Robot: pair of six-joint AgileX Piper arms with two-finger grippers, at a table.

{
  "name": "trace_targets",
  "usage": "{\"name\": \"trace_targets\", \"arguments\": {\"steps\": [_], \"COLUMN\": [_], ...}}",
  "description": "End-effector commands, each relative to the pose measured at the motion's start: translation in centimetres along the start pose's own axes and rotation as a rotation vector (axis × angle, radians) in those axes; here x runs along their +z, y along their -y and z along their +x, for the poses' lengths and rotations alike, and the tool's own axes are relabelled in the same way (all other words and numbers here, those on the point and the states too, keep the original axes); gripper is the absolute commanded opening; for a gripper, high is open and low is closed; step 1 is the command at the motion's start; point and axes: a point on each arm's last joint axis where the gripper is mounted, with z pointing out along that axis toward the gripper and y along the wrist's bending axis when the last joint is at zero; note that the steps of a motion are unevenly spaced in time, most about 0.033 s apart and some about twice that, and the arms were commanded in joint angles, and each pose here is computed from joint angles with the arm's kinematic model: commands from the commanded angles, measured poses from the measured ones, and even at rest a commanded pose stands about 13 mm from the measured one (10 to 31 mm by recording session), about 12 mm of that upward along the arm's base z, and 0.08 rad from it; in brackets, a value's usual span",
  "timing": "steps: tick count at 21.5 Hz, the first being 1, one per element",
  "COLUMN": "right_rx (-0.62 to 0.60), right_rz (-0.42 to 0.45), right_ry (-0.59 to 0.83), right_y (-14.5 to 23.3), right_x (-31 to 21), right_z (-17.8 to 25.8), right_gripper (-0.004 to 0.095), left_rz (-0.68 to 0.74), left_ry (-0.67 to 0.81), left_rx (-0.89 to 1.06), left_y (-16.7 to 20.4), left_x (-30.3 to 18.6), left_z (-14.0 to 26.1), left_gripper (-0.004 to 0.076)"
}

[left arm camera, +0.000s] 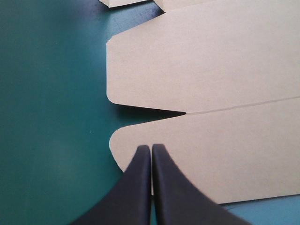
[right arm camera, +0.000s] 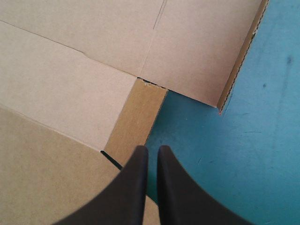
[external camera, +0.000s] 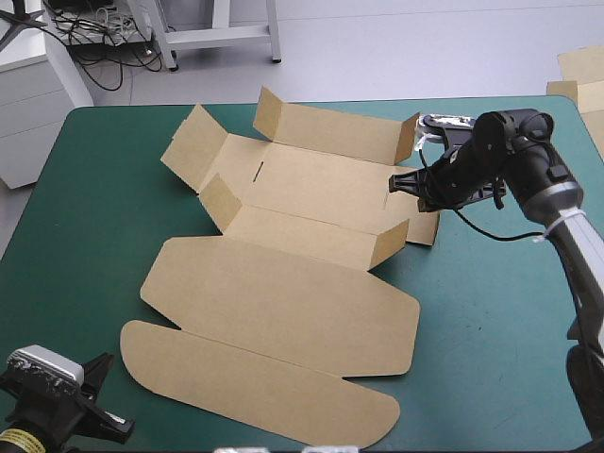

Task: Fold the box

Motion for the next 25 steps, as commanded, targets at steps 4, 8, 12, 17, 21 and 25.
{"name": "trace_targets", "arguments": {"steps": [4, 8, 12, 17, 21, 25], "right_rx": [0.045, 0.096, 0.181, 0.239, 0.255, 0.291], "right_rz": [-0.039, -0.044, -0.076, -0.129, -0.129, -0.183], "right_ry": [0.005, -0.006, -0.071, -0.197, -0.239, -0.276], "right_y": [-0.5, -0.6, -0.7, -0.9, -0.7, -1.2], "right_x": [-0.5, -0.2, 2.0, 6.6, 8.4, 9.4], "right_z": [-0.4, -0.4, -0.6, -1.1, -1.2, -1.2], "right_gripper": [0.0437, 0.0661, 0.0660, 0.0651, 0.0634, 0.0578], "left_rz": [-0.004, -0.004, -0.004, -0.004, -0.004, -0.004], "left_ry": [0.080, 0.080, 0.080, 0.080, 0.080, 0.080], "left_rx": [0.001, 0.001, 0.001, 0.001, 0.001, 0.001], "left_y": [-0.1, -0.1, -0.1, -0.1, -0.1, -0.1], "left_x": [-0.5, -0.5, -0.5, -0.5, -0.5, -0.5], "left_z": [-1.3, -1.3, -1.3, -1.3, -1.3, -1.3], "left_gripper": [-0.0010, -0.0010, -0.0010, -0.0010, -0.0010, -0.0010]}}
